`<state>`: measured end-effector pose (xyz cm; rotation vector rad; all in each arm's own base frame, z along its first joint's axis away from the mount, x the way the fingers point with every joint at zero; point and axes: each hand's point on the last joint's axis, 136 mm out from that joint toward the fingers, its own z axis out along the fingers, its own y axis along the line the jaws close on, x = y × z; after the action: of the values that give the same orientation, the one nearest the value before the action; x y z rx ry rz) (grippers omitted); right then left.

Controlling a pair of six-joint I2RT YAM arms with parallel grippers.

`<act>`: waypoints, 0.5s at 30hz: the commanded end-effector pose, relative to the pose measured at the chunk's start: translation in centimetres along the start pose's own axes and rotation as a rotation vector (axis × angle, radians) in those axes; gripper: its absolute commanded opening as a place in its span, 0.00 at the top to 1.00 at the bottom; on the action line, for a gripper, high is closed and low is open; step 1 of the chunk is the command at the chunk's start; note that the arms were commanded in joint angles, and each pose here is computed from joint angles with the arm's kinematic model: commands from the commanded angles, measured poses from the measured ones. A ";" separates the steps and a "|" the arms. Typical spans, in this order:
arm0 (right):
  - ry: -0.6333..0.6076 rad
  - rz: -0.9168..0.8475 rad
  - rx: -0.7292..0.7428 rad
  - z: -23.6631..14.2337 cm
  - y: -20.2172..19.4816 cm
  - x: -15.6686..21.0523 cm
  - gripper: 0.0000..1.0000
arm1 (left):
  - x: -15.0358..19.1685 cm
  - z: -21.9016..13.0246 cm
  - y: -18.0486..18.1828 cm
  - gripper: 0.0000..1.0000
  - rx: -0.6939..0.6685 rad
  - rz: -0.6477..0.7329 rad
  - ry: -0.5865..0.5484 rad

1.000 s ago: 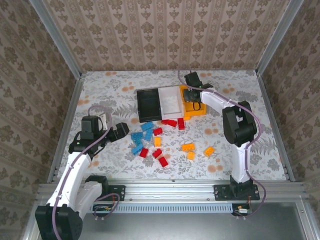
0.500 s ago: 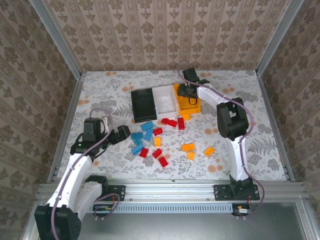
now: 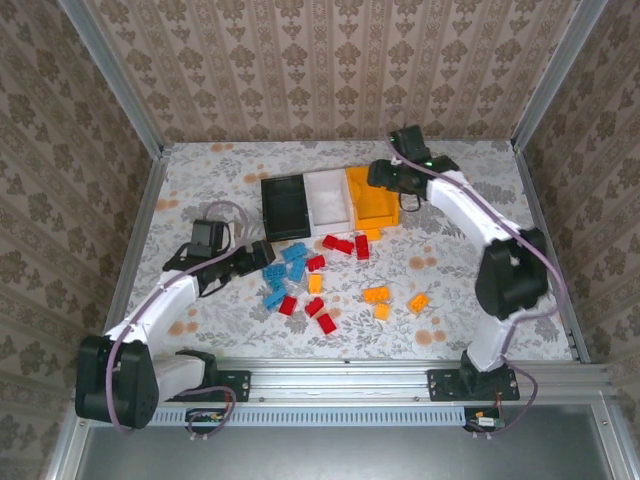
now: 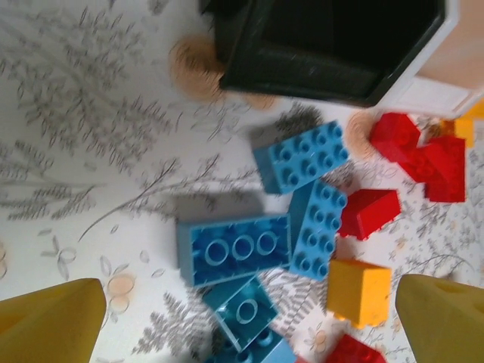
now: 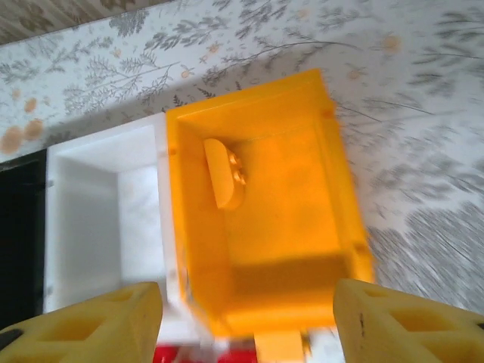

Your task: Sort the legos into containers by color

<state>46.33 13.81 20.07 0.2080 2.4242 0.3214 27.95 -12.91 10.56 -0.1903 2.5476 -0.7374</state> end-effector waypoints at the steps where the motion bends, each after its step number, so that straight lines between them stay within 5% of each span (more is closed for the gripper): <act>1: 0.192 0.072 0.142 -3.3 -5.2 6.6 0.34 | -2.0 -0.6 -1.9 0.00 0.043 0.054 -0.055; 10: 0.347 0.323 0.243 -9.1 -10.8 21.6 0.29 | -1.4 -0.8 -2.4 0.00 0.071 0.065 -0.045; 15: 0.381 0.406 0.266 -8.8 -12.0 25.9 0.29 | -0.9 -0.7 -2.5 0.00 0.079 0.070 -0.038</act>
<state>21.68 6.74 8.87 0.6676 2.7815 0.2126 28.58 -13.91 11.91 -0.1424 2.5034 -0.7709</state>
